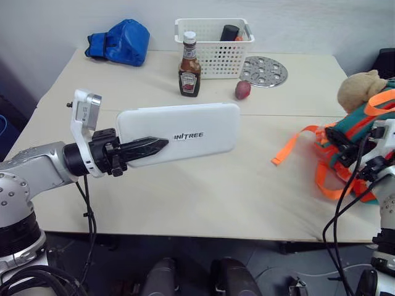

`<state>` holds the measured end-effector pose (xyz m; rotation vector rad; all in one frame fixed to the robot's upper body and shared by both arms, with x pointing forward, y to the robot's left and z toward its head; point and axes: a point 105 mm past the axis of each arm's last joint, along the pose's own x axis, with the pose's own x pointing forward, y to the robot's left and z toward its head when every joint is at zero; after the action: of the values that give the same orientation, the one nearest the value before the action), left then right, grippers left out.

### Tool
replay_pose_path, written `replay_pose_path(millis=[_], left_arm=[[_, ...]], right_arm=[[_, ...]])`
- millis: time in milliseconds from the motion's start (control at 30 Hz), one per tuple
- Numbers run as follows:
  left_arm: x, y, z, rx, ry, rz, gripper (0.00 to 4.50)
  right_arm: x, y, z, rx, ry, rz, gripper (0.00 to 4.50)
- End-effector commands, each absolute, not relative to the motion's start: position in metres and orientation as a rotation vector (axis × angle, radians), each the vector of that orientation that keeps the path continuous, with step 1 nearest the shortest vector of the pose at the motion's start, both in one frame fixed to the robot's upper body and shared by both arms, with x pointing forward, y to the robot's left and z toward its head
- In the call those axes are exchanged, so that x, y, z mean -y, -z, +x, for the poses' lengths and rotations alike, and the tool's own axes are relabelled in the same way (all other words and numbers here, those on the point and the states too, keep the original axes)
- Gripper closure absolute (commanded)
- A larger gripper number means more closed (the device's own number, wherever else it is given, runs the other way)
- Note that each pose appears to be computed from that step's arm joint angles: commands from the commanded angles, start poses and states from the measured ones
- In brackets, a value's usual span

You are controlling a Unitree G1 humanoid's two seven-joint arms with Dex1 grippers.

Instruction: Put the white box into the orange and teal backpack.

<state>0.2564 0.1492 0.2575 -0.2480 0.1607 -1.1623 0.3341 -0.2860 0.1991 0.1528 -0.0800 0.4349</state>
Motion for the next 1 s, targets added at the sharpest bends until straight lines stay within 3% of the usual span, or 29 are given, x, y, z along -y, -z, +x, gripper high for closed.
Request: replay_pose_path(millis=[33,300,600,1000], left_arm=[[-0.160,-0.268,0.259,-0.106,1.141,-0.211,3.18],[-0.195,-0.280,0.270,-0.088,1.037,-0.131,3.18],[-0.208,-0.286,0.261,-0.083,1.046,-0.069,3.18],[-0.152,-0.304,0.259,0.029,1.295,0.003,3.18]], right_arm=[[0.237,-0.223,0.314,0.102,-0.769,0.114,4.50],[0.172,-0.229,0.263,-0.052,-1.335,0.059,4.50],[0.158,-0.242,0.212,-0.213,-1.700,0.080,4.50],[0.153,-0.236,0.202,-0.286,-1.805,0.065,4.50]])
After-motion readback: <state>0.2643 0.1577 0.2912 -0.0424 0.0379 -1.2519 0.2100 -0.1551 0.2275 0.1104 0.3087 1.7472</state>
